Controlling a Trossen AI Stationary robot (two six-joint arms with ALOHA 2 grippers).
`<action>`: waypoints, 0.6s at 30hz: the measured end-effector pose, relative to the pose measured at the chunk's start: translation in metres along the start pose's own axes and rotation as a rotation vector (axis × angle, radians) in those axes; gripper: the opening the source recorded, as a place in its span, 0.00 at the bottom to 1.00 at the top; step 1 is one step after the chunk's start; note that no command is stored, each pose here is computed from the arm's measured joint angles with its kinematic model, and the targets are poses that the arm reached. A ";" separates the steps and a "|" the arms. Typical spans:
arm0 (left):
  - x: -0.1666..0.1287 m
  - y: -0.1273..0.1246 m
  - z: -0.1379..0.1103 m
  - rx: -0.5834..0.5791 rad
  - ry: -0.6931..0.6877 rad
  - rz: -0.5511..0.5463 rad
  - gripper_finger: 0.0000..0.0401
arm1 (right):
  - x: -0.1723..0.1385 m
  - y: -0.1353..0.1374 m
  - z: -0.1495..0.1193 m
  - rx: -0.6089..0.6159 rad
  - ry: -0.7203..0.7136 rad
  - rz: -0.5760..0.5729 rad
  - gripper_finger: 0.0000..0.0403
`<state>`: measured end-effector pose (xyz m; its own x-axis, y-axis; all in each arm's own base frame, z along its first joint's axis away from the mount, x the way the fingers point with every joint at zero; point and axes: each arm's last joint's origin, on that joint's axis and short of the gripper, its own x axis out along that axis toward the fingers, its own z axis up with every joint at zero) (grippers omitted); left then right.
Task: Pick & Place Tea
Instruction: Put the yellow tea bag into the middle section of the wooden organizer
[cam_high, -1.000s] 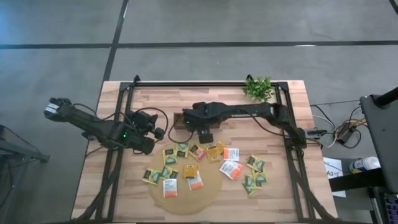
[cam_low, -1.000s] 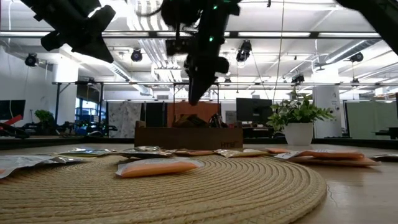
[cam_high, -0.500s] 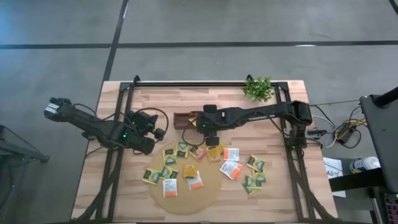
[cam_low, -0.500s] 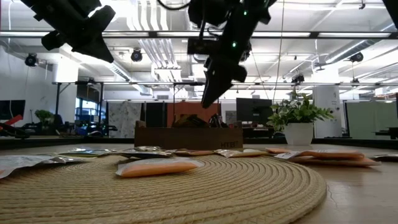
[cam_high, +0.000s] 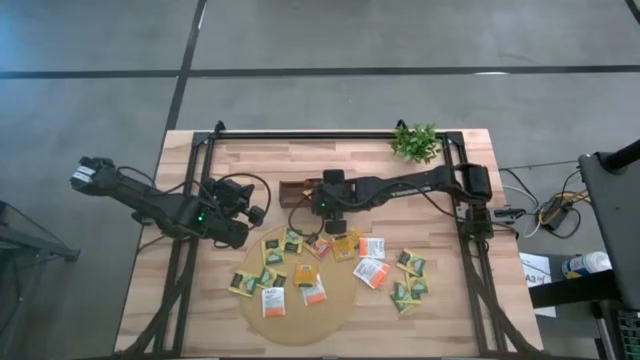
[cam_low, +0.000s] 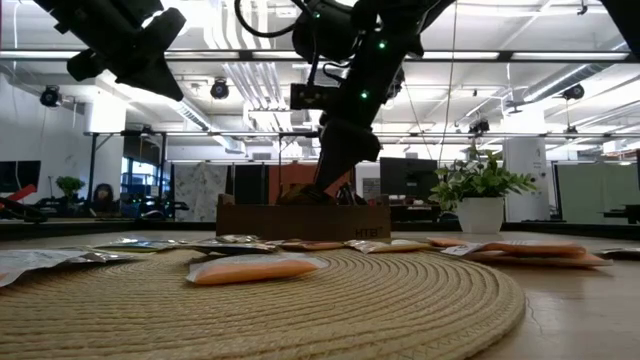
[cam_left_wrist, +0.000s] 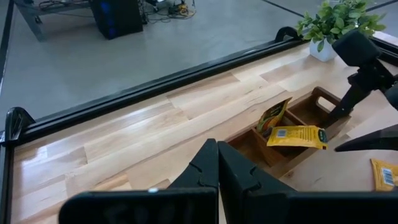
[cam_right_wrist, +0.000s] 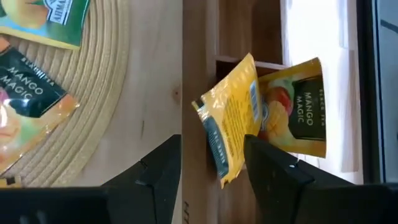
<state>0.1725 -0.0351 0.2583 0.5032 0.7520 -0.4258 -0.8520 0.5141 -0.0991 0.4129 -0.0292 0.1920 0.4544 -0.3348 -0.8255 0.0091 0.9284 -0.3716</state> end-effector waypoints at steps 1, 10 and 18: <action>0.000 0.000 0.000 0.000 0.000 0.000 0.00 | 0.000 -0.001 0.000 0.002 0.002 -0.001 0.42; 0.000 0.000 0.000 0.000 0.000 0.000 0.00 | 0.017 -0.008 -0.006 -0.017 0.038 -0.007 0.42; 0.000 0.000 0.000 0.000 0.000 0.000 0.00 | 0.016 -0.014 -0.006 -0.022 0.032 -0.014 0.35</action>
<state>0.1725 -0.0351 0.2583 0.5032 0.7520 -0.4258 -0.8521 0.5139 -0.0994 0.4145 -0.0481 0.1813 0.4252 -0.3533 -0.8333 -0.0041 0.9199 -0.3922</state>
